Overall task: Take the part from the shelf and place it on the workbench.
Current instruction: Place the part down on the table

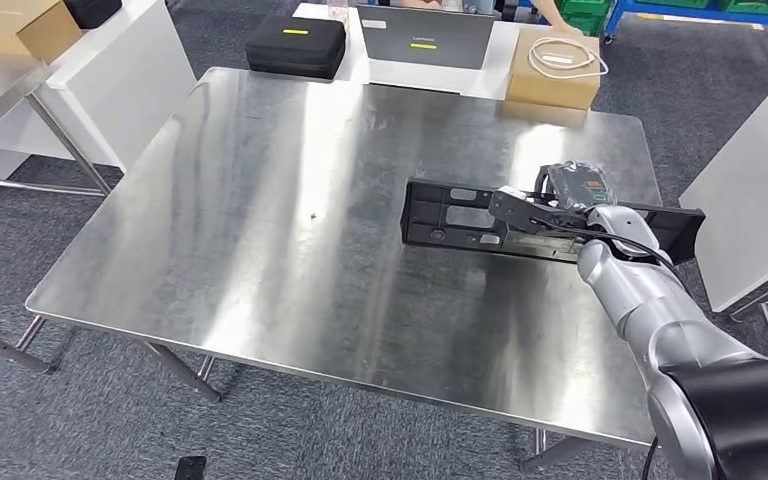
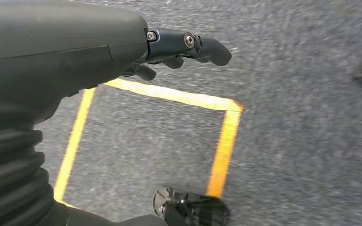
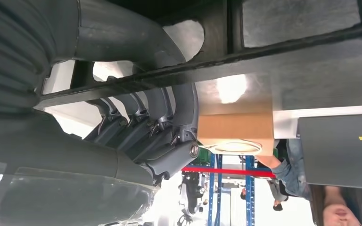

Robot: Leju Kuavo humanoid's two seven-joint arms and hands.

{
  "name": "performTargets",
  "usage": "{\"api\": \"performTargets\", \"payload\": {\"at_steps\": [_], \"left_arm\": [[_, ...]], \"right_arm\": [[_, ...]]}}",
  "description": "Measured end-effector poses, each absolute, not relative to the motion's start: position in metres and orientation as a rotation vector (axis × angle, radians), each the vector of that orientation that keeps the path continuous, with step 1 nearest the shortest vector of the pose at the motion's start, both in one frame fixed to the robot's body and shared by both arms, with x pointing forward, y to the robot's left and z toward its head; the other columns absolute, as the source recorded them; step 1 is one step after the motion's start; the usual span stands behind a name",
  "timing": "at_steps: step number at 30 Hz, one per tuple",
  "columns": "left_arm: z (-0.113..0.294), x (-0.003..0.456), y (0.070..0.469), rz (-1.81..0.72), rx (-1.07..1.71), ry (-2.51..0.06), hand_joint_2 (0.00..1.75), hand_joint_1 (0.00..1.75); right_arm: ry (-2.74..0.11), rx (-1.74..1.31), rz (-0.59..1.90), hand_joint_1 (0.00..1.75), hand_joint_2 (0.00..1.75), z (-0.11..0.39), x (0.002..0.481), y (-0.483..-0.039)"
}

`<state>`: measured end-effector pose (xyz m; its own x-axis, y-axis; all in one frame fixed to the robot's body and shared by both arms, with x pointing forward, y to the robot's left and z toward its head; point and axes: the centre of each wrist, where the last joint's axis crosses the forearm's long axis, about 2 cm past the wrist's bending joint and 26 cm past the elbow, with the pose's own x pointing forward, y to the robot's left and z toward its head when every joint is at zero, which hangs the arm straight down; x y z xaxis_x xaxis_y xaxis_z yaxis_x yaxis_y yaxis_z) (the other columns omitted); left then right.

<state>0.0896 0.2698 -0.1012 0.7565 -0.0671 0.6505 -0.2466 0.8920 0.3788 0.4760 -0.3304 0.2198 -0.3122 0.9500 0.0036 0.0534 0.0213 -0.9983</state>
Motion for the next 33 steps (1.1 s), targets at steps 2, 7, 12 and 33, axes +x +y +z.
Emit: {"api": "performTargets", "payload": {"at_steps": [2, 7, 12, 33], "left_arm": [[-0.101, 0.089, 0.27, 0.108, 0.508, -0.743, 1.75, 0.0], [-0.101, 0.087, 0.271, 0.133, 0.579, -0.789, 1.75, 0.0], [-0.101, 0.085, 0.271, 0.143, 0.588, -0.792, 1.75, 0.0], [-0.101, 0.082, 0.271, 0.147, 0.618, -0.811, 1.75, 0.0]], "right_arm": [[-1.499, -1.058, 1.41, 1.71, 1.75, 0.218, 0.476, -0.325], [-1.517, -1.032, 1.418, 1.71, 1.75, 0.218, 0.476, -0.313], [-1.522, -1.029, 1.424, 1.71, 1.75, 0.218, 0.476, -0.31], [-1.459, -1.105, 1.414, 1.71, 1.75, 0.218, 0.476, -0.321]]}}
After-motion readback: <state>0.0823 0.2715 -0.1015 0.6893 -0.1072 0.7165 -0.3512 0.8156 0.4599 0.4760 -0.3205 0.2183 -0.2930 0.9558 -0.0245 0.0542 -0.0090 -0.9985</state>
